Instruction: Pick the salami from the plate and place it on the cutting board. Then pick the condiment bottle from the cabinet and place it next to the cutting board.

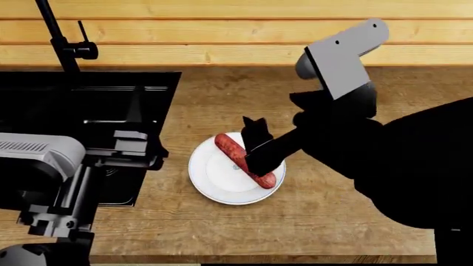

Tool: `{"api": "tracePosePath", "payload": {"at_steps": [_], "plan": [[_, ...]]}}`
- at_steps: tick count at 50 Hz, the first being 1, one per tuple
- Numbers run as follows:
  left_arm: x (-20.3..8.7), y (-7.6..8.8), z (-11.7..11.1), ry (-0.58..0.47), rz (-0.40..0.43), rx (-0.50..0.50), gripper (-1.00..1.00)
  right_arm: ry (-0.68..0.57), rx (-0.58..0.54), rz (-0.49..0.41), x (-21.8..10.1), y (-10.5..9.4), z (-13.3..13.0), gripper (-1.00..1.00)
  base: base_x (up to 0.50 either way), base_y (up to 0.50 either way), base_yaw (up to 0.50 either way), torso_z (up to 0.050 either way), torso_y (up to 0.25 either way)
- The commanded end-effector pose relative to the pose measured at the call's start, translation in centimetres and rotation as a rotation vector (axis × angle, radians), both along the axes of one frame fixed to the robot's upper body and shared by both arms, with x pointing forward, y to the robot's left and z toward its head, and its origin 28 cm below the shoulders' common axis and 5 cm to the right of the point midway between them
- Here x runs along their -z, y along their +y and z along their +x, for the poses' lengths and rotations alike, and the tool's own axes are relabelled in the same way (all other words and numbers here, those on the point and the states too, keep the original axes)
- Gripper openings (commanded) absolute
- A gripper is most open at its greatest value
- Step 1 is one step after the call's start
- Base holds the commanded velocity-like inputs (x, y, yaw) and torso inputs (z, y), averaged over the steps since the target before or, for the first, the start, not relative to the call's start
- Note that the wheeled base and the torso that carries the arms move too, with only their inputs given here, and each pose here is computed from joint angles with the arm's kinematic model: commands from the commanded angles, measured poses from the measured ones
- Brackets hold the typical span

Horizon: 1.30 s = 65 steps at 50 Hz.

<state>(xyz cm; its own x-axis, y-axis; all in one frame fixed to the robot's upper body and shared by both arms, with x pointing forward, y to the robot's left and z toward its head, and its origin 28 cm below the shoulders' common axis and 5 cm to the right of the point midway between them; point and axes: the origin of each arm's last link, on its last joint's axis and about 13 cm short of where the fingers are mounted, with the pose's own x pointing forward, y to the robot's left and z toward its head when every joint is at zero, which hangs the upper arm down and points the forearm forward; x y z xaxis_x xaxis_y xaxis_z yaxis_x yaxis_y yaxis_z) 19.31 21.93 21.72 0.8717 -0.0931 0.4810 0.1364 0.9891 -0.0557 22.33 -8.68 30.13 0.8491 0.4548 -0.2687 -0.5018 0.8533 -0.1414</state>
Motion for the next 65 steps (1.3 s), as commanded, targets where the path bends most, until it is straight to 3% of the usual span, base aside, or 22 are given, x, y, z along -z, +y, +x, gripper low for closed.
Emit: {"api": "tracePosePath", "payload": {"at_steps": [1,38,65], "plan": [[-0.2,0.1,-0.1,-0.007,-0.004,-0.006,1.00,0.141,0.009,-0.113,-1.5,-1.1,1.6,1.00,0.00,0.00,0.00,0.000,0.000],[-0.4,0.3,-0.2,-0.014,-0.008,-0.012,1.00,0.367,-0.059,-0.209,3.2,0.6,4.7,1.00,0.00,0.00,0.00,0.000,0.000],[-0.3,0.2,-0.2,-0.010,-0.003,-0.006,1.00,0.439,-0.078,-0.189,5.5,0.7,6.0,1.00,0.00,0.00,0.00,0.000,0.000]]}}
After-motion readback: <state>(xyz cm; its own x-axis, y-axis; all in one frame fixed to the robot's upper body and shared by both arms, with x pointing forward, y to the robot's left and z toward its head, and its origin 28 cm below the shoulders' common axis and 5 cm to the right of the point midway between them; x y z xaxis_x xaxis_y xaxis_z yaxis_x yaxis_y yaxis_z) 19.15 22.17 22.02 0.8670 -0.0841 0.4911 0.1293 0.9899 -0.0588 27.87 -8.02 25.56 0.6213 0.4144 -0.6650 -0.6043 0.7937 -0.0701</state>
